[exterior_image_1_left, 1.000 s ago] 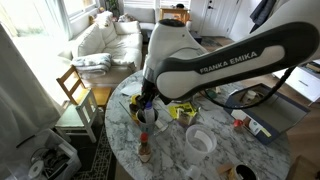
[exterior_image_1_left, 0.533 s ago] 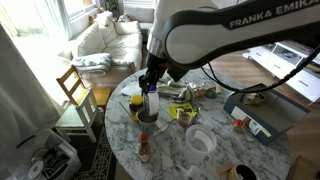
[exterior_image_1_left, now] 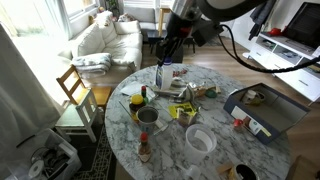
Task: Put the opaque cup upright, put the bottle on the table and then put the silver cup in the opaque cup
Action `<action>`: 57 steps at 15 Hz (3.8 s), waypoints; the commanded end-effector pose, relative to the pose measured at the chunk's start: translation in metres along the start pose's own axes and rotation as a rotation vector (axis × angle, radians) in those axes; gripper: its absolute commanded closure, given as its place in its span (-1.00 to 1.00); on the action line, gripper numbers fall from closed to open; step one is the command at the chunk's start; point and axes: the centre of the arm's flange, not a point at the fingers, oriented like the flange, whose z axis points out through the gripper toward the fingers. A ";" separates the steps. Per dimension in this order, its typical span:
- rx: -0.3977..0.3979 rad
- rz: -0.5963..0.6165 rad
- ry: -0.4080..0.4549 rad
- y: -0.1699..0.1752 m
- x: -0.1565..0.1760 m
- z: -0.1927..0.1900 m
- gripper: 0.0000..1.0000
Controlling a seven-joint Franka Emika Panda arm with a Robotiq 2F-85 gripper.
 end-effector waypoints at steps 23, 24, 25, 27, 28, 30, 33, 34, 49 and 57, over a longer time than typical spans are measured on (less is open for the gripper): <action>0.019 0.037 -0.075 0.045 -0.066 0.237 -0.43; 0.012 0.035 -0.073 0.042 -0.063 0.230 -0.44; -0.002 0.018 -0.071 0.038 -0.058 0.217 -0.58; -0.029 -0.037 -0.054 0.031 -0.047 0.195 -0.85; -0.041 -0.060 -0.050 0.026 -0.042 0.185 -0.99; -0.055 -0.059 -0.024 0.015 -0.031 0.165 -1.00; 0.051 0.009 0.001 -0.009 -0.021 0.159 -1.00; 0.119 0.022 -0.001 -0.017 -0.020 0.162 -0.99; 0.225 0.217 -0.097 -0.052 -0.035 0.196 -1.00; 0.122 0.312 -0.189 -0.051 -0.047 0.212 -0.99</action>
